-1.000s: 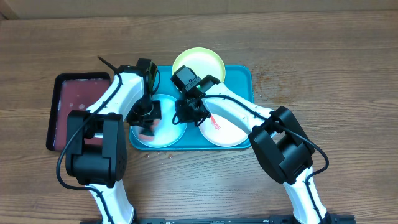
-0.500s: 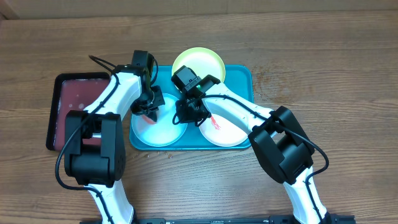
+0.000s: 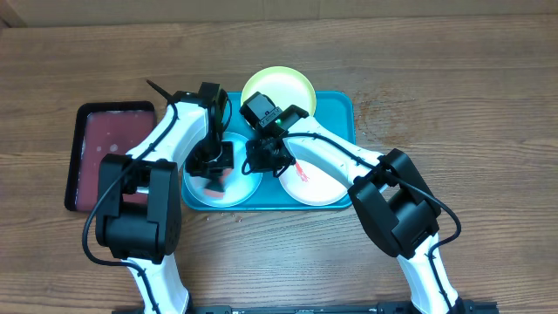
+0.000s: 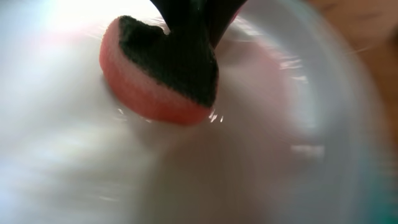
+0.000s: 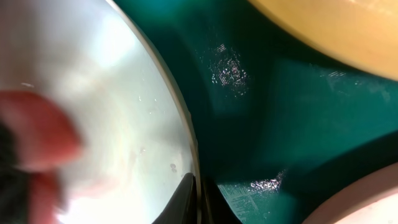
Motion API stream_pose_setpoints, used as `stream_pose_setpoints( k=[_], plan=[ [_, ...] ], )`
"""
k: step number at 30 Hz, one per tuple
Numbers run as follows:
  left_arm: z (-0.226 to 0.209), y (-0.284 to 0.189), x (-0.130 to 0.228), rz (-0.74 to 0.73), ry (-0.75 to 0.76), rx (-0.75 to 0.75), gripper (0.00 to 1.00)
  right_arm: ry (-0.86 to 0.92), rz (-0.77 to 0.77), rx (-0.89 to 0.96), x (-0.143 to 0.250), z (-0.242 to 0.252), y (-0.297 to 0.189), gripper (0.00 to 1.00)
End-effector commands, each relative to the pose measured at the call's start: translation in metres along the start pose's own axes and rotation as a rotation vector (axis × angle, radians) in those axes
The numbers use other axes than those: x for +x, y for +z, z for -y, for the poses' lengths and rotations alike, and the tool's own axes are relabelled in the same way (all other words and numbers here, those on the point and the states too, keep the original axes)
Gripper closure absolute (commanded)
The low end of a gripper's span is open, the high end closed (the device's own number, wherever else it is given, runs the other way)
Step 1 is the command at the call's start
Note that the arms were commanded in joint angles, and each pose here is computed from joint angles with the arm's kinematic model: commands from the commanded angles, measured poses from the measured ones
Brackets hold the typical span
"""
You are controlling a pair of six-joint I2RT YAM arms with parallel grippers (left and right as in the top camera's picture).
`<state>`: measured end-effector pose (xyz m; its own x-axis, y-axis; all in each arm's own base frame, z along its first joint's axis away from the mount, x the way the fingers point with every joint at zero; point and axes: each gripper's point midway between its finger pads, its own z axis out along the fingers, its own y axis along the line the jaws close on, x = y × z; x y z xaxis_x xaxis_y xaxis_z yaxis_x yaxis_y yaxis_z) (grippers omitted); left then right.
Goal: Clean dirty plates on tray and stack at the side
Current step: 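Keep scrubbing the light blue plate while the right gripper holds its rim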
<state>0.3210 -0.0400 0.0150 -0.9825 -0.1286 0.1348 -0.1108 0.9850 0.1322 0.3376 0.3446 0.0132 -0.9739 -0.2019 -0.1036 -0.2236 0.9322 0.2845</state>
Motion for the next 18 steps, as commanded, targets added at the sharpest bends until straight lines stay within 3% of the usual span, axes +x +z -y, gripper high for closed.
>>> stream_pose_setpoints(
  k=[1, 4, 10, 18],
  plan=[
    [-0.050, -0.004, -0.020, 0.121, -0.165, -0.291, 0.96, -0.029, -0.021, -0.017, 0.007, -0.005, 0.002, 0.96],
    [-0.032, -0.001, -0.034, 0.162, -0.195, -0.188, 0.96, -0.030, -0.017, -0.018, 0.006, -0.006, 0.002, 0.96],
    [0.049, -0.006, -0.051, 0.165, -0.120, 0.259, 0.96, -0.029, -0.019, -0.018, 0.006, -0.006, 0.002, 0.96],
    [0.079, -0.010, -0.017, 0.044, 0.047, 0.378, 0.96, -0.029, -0.019, -0.017, 0.006, -0.006, 0.002, 0.96]
  ],
)
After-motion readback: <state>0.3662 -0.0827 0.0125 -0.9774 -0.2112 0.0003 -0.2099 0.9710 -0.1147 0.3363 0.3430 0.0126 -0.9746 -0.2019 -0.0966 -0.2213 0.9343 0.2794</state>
